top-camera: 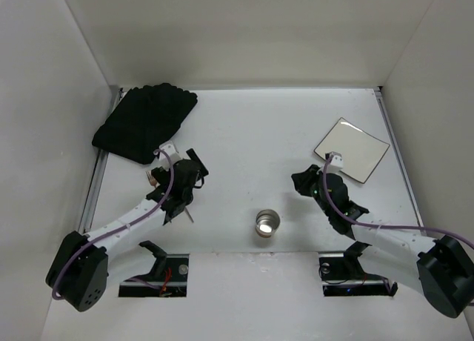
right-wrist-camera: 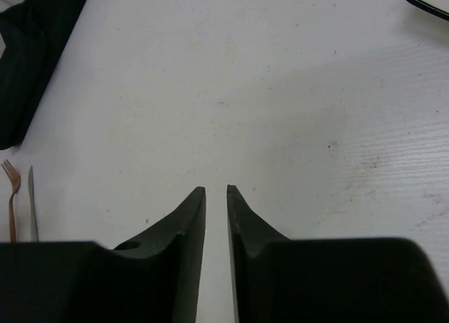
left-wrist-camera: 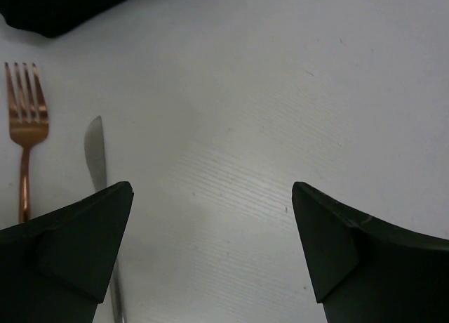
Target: Set the dinner table for one person
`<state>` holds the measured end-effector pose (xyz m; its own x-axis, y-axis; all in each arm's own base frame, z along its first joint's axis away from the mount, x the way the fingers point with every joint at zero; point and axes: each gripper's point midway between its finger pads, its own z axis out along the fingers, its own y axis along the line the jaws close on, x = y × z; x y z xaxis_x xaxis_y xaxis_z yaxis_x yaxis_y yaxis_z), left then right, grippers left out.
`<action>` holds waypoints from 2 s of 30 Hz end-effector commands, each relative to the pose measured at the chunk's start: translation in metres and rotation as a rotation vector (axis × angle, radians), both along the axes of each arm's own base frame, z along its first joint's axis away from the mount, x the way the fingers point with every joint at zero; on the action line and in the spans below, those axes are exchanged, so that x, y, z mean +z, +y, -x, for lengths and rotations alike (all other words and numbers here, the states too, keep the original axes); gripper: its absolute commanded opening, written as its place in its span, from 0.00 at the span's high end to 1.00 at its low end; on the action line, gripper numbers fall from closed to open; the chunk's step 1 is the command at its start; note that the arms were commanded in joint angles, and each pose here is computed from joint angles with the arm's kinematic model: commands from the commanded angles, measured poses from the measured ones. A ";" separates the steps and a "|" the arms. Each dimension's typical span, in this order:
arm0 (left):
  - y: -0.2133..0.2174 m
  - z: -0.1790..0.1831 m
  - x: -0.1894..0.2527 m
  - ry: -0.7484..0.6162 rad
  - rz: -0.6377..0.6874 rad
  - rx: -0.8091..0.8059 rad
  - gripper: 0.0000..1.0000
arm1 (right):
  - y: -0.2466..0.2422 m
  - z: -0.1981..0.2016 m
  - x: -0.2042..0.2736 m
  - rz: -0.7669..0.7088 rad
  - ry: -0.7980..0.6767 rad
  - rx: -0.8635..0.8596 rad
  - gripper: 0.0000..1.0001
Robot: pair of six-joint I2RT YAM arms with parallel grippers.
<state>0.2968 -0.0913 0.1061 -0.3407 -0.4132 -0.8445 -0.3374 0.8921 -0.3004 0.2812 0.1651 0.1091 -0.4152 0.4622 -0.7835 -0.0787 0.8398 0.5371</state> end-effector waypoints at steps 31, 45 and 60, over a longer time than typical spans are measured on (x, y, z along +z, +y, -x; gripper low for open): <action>0.118 -0.184 -0.031 0.225 -0.298 0.255 0.48 | 0.016 -0.006 0.016 -0.027 -0.039 0.041 0.39; 0.050 -0.243 -0.094 0.348 -0.057 0.034 0.80 | 0.013 -0.005 0.017 -0.029 -0.045 0.032 0.39; -0.148 -0.221 -0.066 0.235 0.042 -0.278 0.90 | 0.006 -0.006 0.021 -0.045 -0.059 0.009 0.39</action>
<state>0.5374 -0.1998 0.0378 -0.5881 -0.2825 -0.7579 -0.2045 0.9585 -0.1986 0.2791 0.1688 0.1075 -0.4295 0.4568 -0.7790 -0.0891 0.8370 0.5399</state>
